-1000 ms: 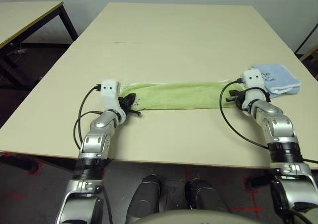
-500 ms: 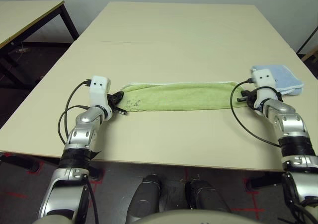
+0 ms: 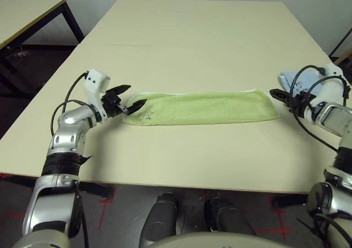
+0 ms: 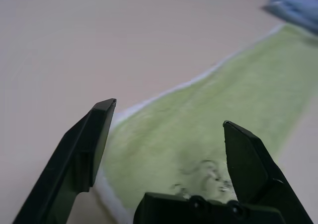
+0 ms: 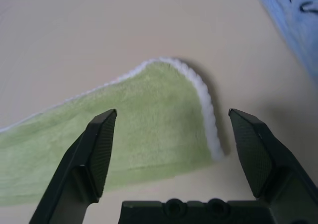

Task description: Fold the towel and set it aside.

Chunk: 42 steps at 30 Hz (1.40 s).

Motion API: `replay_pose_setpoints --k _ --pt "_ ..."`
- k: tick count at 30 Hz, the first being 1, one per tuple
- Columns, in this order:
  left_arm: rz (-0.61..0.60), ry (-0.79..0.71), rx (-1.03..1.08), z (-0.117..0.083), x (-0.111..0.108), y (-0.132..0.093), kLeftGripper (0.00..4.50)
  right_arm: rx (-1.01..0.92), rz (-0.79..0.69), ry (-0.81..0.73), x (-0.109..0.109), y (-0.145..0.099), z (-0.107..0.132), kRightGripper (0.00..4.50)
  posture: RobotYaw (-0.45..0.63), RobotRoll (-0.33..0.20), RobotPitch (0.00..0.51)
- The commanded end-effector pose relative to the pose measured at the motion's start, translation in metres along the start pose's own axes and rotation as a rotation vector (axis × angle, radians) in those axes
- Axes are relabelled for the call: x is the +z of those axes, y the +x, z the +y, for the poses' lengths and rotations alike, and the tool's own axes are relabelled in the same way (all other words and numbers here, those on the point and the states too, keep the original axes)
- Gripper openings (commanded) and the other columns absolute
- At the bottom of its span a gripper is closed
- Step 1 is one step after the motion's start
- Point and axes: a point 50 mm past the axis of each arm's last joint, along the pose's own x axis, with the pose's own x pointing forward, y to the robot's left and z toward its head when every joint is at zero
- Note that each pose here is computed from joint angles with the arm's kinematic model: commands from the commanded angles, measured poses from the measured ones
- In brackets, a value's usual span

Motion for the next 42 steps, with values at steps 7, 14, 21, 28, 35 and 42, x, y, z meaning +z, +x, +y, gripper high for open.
replay_pose_setpoints --k 7,14,21,28,35,42 --pt "0.030 0.004 -0.257 -0.002 0.012 0.008 4.50 -0.019 0.107 0.145 -0.041 0.017 0.006 4.47 0.06 0.000 0.125" --pt "0.037 0.016 -0.311 -0.006 0.015 0.016 4.50 -0.029 0.162 0.211 -0.054 0.036 0.019 4.47 0.08 0.000 0.116" --pt "0.031 0.023 -0.311 -0.010 0.013 0.015 4.50 -0.055 0.140 0.248 -0.061 0.054 0.019 3.13 0.10 0.000 0.111" --pt "0.024 0.023 -0.294 -0.011 0.012 0.013 4.50 -0.107 0.052 0.238 -0.053 0.057 0.006 0.45 0.11 0.000 0.105" --pt "-0.047 -0.039 -0.251 -0.010 0.018 0.014 4.50 -0.160 -0.053 0.122 -0.025 0.042 -0.010 0.04 0.10 0.000 0.107" --pt "-0.052 -0.045 -0.239 -0.009 0.020 0.015 4.50 0.019 -0.070 -0.311 -0.004 0.036 0.032 0.04 0.09 0.000 0.110"
